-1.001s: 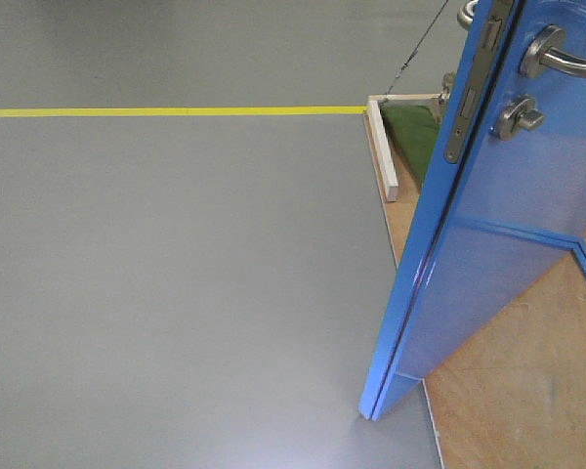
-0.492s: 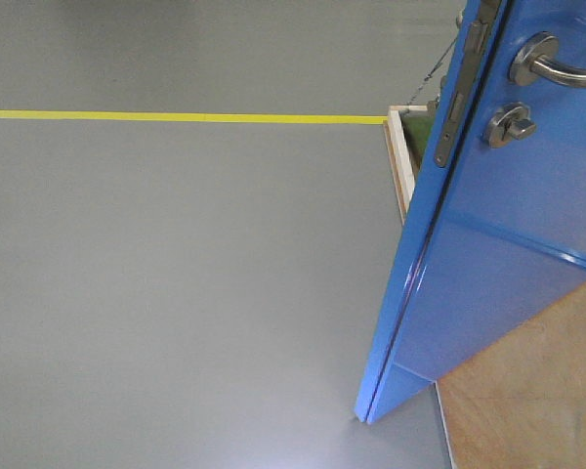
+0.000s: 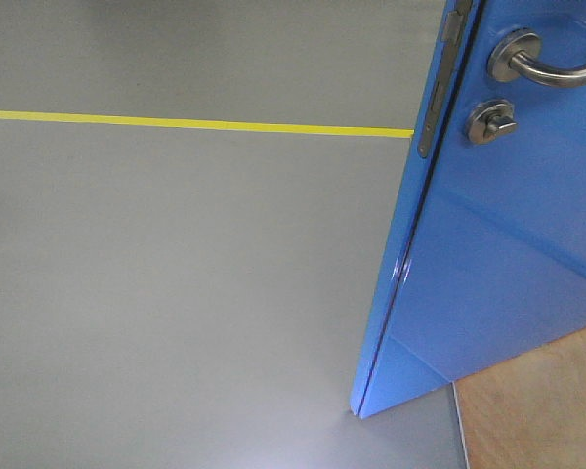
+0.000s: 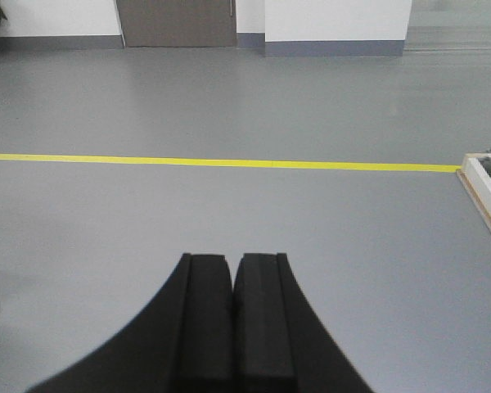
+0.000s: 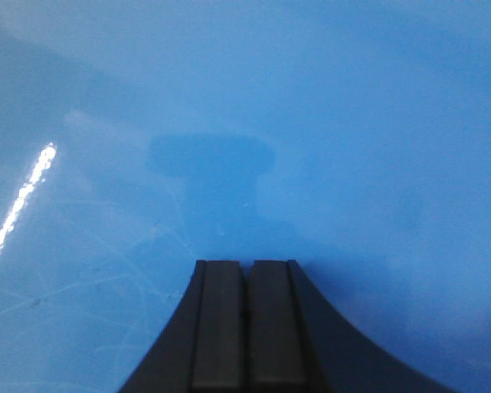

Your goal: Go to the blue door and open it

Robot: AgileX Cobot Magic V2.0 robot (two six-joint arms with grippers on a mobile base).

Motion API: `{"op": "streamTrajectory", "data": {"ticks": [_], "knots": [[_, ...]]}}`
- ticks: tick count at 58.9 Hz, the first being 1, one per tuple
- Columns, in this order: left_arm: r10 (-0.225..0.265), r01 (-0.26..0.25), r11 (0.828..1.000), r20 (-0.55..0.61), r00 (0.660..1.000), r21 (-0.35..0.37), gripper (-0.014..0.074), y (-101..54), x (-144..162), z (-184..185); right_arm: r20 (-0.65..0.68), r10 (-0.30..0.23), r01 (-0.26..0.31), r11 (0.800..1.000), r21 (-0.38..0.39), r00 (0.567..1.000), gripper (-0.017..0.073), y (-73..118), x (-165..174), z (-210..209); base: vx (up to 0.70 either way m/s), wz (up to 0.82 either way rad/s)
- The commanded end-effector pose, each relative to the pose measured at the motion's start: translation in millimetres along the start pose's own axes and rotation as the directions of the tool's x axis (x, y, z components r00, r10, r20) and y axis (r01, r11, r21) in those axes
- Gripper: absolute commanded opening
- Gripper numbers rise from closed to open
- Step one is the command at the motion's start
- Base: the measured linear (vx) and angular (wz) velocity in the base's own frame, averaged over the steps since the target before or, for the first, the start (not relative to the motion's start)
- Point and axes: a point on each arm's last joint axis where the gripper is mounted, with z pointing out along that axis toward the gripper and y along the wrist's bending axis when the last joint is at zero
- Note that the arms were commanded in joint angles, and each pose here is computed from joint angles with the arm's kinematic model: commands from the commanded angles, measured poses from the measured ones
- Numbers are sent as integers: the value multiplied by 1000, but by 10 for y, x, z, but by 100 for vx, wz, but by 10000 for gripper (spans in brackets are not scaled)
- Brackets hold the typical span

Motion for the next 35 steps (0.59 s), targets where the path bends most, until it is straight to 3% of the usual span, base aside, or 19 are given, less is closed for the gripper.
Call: {"op": "streamTrajectory", "data": {"ticks": [1,35], "knots": [[-9,8,1000,124,992,7,73,0,-171,-53,35,-18,19,999,-47,999,8,159,-58,-72,17,11],[-9,8,1000,124,992,7,73,0,-171,-53,35,-18,19,999,-47,999,8,159,-58,-72,17,7]]}}
